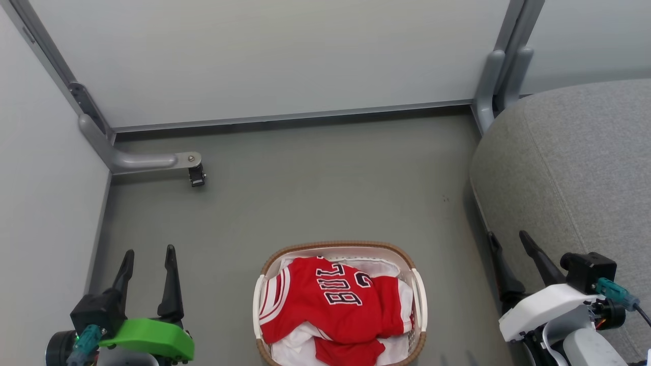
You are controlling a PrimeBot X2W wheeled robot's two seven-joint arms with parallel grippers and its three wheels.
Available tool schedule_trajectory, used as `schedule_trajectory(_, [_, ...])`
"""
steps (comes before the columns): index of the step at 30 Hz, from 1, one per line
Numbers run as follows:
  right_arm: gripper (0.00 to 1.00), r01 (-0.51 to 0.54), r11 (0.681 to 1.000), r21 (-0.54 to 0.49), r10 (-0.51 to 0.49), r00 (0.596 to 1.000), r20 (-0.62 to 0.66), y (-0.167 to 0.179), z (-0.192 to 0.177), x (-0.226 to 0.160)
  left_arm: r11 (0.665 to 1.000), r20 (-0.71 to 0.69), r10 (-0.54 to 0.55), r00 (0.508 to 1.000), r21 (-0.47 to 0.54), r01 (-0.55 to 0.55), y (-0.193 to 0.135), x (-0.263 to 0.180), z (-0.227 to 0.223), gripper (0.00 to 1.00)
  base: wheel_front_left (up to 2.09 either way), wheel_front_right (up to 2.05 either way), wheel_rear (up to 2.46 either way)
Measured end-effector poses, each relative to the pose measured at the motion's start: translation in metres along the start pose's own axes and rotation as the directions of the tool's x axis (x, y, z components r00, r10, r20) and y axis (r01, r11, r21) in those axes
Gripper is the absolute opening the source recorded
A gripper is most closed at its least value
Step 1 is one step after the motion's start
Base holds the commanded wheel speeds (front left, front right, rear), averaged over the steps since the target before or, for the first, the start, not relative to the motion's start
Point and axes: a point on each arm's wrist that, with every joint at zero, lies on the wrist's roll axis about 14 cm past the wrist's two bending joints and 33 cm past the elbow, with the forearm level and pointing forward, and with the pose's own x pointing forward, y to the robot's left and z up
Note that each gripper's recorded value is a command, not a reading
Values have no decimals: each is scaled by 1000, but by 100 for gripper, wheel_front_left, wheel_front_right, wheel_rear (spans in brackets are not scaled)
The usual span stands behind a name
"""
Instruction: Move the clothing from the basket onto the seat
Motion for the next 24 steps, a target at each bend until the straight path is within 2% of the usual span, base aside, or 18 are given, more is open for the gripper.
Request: schedule_trajectory(24, [100, -46, 986, -162, 45, 999, -10, 6, -7, 5, 987, -7, -36, 999, 157, 37, -5, -1, -6, 100, 0, 0, 0])
